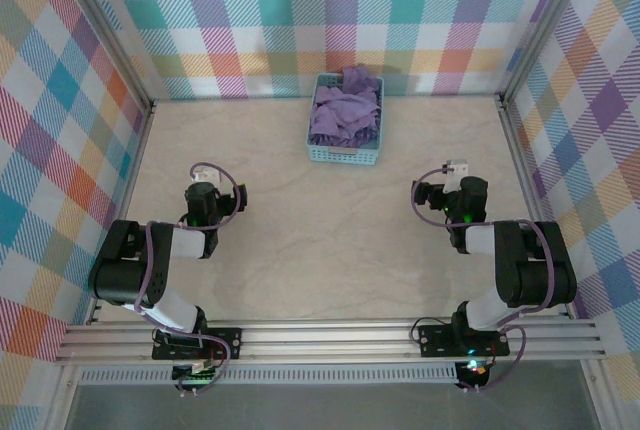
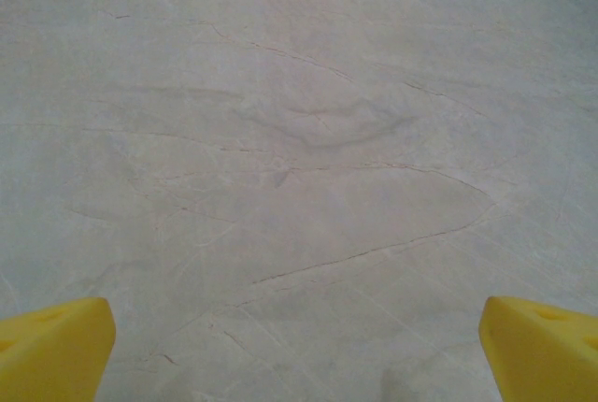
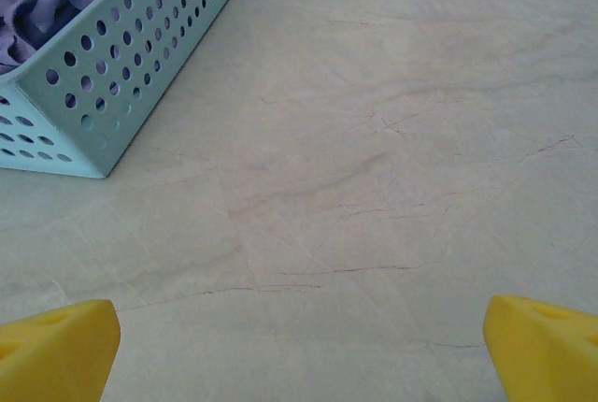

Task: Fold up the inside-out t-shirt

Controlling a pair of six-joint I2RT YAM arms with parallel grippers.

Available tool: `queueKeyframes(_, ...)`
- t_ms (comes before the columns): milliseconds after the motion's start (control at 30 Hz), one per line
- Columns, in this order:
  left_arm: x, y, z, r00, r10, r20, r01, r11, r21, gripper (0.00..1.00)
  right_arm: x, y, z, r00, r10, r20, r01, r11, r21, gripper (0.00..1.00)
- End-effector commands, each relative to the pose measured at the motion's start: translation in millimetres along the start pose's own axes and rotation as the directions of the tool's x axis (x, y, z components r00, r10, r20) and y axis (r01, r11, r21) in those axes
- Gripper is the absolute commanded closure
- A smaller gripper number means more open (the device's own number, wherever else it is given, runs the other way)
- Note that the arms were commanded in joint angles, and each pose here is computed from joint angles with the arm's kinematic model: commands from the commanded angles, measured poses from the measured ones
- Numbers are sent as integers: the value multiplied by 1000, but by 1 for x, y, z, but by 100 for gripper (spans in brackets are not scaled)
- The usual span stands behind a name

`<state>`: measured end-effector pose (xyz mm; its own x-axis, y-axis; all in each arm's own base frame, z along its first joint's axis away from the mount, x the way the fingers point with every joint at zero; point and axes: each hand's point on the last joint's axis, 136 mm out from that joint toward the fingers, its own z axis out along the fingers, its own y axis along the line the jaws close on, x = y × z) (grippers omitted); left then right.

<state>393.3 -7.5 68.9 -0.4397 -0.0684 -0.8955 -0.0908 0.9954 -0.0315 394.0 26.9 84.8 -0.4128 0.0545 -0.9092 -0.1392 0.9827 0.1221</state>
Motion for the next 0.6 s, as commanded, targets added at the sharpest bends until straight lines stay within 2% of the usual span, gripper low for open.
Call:
queueKeyframes(0, -12, 0, -1, 999, -8, 44, 7, 1000, 12, 0, -8, 2, -1, 999, -15, 36, 16, 1000, -16, 0)
queueKeyframes(567, -12, 0, -1, 999, -10, 44, 10, 1000, 11, 0, -8, 2, -1, 999, -14, 35, 15, 1000, -15, 0)
